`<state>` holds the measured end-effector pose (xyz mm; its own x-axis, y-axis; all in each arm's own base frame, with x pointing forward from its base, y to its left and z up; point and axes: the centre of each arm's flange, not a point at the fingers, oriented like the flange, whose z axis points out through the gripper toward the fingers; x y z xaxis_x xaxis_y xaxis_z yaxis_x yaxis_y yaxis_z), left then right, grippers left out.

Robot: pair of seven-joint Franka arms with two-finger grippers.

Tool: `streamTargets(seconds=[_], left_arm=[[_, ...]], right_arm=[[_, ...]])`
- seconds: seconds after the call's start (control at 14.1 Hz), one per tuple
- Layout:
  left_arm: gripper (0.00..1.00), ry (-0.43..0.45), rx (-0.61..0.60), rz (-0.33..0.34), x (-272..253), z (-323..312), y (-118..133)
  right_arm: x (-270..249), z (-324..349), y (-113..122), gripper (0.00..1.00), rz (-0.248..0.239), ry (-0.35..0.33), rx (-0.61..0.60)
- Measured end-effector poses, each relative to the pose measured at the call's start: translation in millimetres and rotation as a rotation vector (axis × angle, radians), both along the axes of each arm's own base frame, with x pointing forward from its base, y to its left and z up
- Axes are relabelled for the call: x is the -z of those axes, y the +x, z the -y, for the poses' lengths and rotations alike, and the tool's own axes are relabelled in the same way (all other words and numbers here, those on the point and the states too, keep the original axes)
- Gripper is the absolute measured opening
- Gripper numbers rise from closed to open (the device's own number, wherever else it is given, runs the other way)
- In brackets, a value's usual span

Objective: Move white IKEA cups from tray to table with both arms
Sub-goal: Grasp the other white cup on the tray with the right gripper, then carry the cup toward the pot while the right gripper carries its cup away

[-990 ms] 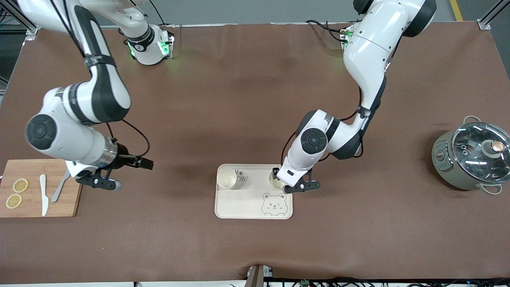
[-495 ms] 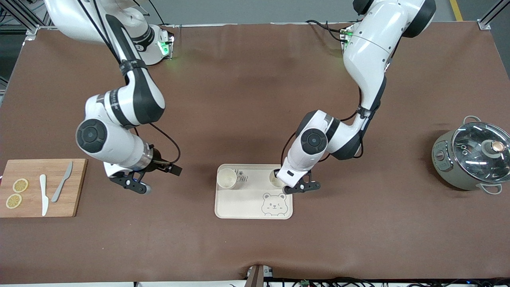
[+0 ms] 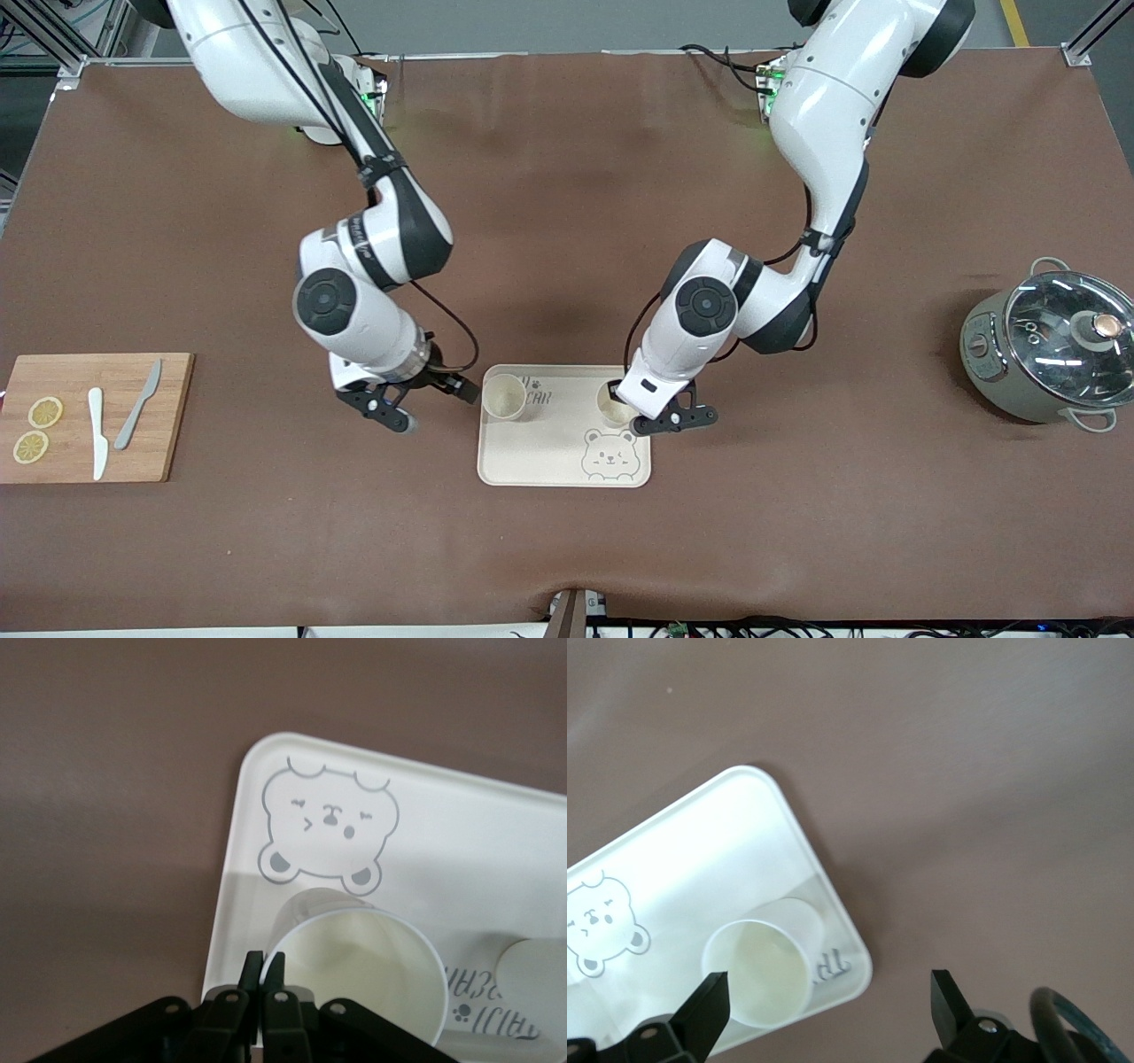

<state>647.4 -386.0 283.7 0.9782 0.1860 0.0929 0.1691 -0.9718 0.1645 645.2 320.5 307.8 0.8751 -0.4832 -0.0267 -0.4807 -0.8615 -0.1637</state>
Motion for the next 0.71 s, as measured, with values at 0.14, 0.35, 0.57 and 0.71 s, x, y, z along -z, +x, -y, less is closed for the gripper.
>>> streamTargets(seconds=[0.14, 0.35, 0.57, 0.71], left_arm=[[0.03, 0.013, -0.043, -0.009, -30.1, -32.6, 13.8], [0.03, 0.039, -0.113, -0.027, -75.1, -103.9, 32.1], [0.03, 0.068, -0.122, -0.047, -83.6, -178.8, 37.0], [0.03, 0.084, -0.154, -0.081, -72.1, -222.1, 34.5]], right_arm=[[16.9, -6.3, 0.3, 1.0, 0.008, 0.001, 0.018], [36.6, -18.1, -6.2, 0.87, -0.015, -0.01, 0.025], [39.7, -22.5, -8.8, 0.55, -0.02, -0.011, 0.035], [42.4, -24.5, -10.1, 0.54, -0.026, -0.012, 0.046]])
